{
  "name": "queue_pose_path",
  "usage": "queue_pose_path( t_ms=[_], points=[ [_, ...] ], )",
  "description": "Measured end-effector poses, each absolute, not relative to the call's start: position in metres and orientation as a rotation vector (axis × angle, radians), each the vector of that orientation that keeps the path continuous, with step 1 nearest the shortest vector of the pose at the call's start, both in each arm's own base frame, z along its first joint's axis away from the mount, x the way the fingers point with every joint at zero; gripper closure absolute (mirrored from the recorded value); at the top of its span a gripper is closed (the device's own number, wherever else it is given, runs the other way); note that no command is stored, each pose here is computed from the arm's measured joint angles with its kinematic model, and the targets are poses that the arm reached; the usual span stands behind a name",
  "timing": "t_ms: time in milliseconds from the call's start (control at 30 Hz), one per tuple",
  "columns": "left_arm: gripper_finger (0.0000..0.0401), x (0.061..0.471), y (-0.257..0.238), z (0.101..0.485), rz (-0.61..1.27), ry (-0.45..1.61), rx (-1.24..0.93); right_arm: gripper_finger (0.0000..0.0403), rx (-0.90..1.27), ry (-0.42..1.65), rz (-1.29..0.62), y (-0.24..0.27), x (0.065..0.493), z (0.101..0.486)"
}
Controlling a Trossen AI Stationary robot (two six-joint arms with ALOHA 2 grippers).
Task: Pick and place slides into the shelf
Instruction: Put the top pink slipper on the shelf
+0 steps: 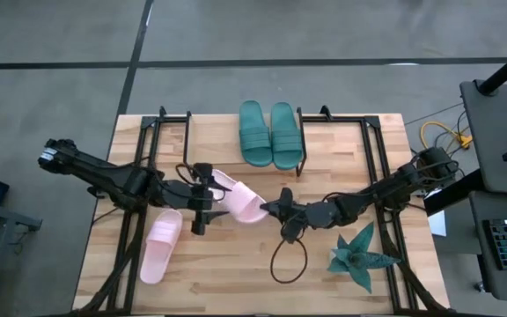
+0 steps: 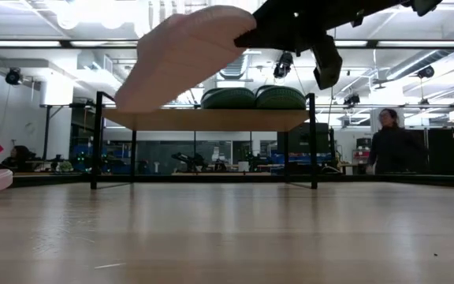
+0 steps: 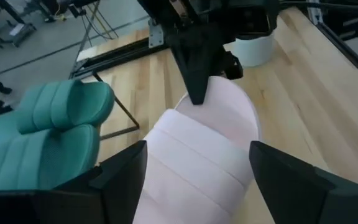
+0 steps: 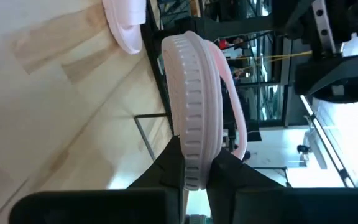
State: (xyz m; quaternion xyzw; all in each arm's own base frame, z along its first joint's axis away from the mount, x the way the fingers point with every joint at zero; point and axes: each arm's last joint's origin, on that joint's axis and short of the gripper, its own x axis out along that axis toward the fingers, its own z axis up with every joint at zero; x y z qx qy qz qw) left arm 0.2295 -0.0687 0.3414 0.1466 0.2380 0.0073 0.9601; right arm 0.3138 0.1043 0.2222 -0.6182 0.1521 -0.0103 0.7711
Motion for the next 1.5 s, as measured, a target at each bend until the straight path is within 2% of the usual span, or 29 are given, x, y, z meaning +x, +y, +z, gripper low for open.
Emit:
queue_pose_path(
  t_ms=[267, 500, 833, 1067, 1300, 1400, 1500],
  points=[
    [0.0134, 0.216, -0.066, 0.368, 0.009, 0.392, 0.273, 0.0374, -1.282, 0.274, -0.080, 0.106, 0.313, 0.231],
    [0.0147, 0.215, -0.076, 0.370, -0.049, 0.351, 0.497, 0.0375, -1.232, 0.255, -0.233, 0.103, 0.313, 0.241],
    [0.0162, 0.234, -0.096, 0.351, 0.131, 0.445, 0.805, 0.0375, -1.191, 0.227, -0.316, 0.102, 0.313, 0.248],
    [0.0162, 0.240, -0.108, 0.351, 0.199, 0.457, 0.861, 0.0375, -1.164, 0.259, -0.395, 0.100, 0.313, 0.252],
    [0.0162, 0.216, -0.108, 0.370, 0.178, 0.386, 0.767, 0.0375, -1.190, 0.224, -0.343, 0.098, 0.310, 0.255],
    [0.0162, 0.199, -0.109, 0.376, 0.144, 0.366, 0.728, 0.0375, -1.183, 0.128, -0.248, 0.097, 0.303, 0.263],
    [0.0162, 0.182, -0.109, 0.383, 0.115, 0.331, 0.652, 0.0375, -1.189, 0.015, -0.068, 0.098, 0.290, 0.271]
  ],
)
